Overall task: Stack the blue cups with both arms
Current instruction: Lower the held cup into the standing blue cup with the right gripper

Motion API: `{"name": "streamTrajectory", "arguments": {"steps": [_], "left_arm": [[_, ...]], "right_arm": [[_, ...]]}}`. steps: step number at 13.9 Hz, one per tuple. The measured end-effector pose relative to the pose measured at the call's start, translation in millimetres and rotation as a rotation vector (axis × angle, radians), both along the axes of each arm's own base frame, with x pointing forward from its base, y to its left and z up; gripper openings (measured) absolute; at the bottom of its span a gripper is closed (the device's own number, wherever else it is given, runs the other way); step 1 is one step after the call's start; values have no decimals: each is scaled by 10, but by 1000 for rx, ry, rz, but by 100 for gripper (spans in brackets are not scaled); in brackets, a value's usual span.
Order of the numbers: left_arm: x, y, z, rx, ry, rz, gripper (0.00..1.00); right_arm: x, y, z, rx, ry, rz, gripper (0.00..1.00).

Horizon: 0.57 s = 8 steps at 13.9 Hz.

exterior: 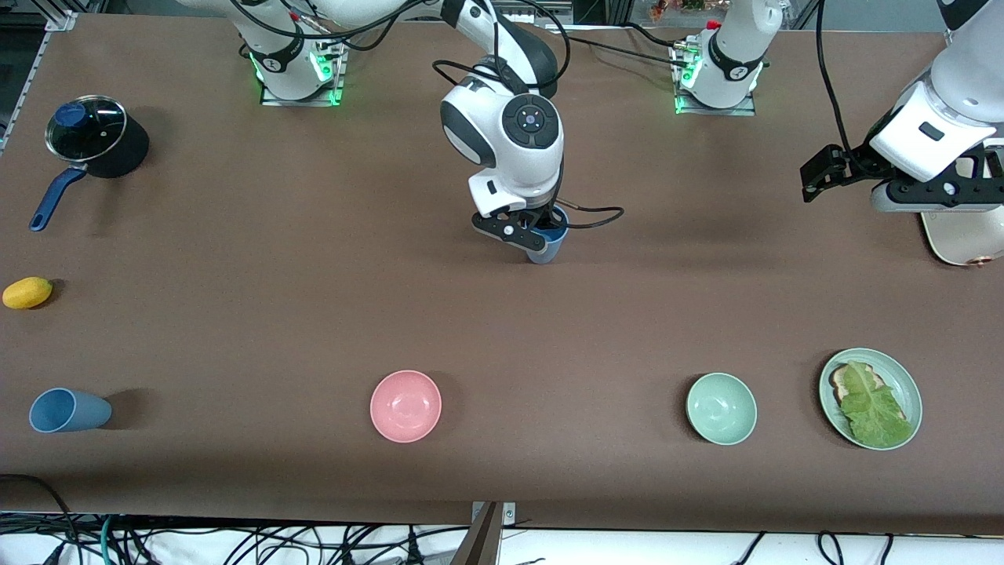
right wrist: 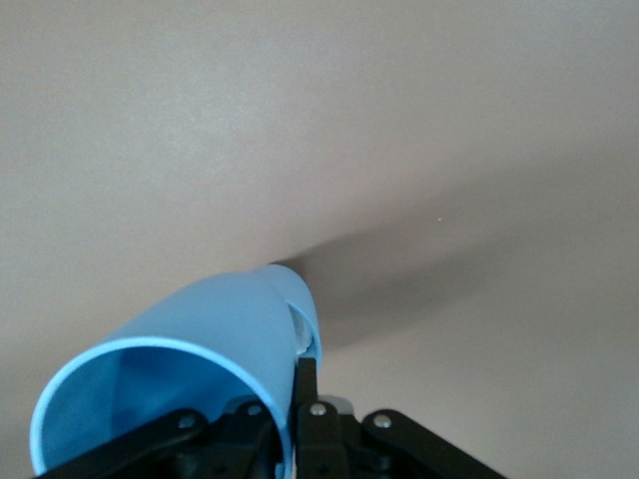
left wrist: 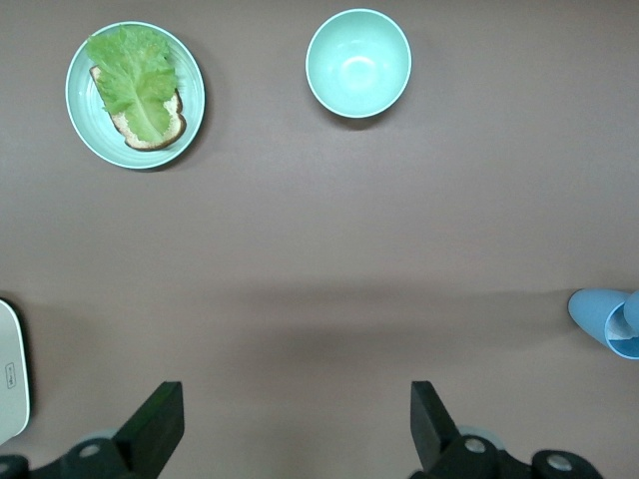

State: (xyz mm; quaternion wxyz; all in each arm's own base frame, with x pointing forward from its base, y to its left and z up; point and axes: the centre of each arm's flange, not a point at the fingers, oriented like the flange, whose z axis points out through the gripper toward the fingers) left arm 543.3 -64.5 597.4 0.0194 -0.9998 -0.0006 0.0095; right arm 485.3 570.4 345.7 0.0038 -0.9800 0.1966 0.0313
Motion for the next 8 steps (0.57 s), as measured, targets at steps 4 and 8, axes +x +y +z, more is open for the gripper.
{"name": "streamTrajectory", "arguments": {"steps": [4,8], "left_arm": [[0,0,0,0,0,0,100],[0,0,0,0,0,0,100]], "right_arm": [[-18,7,5,0,8,1,5],[-95,31,25,-8,37,7,5]]}}
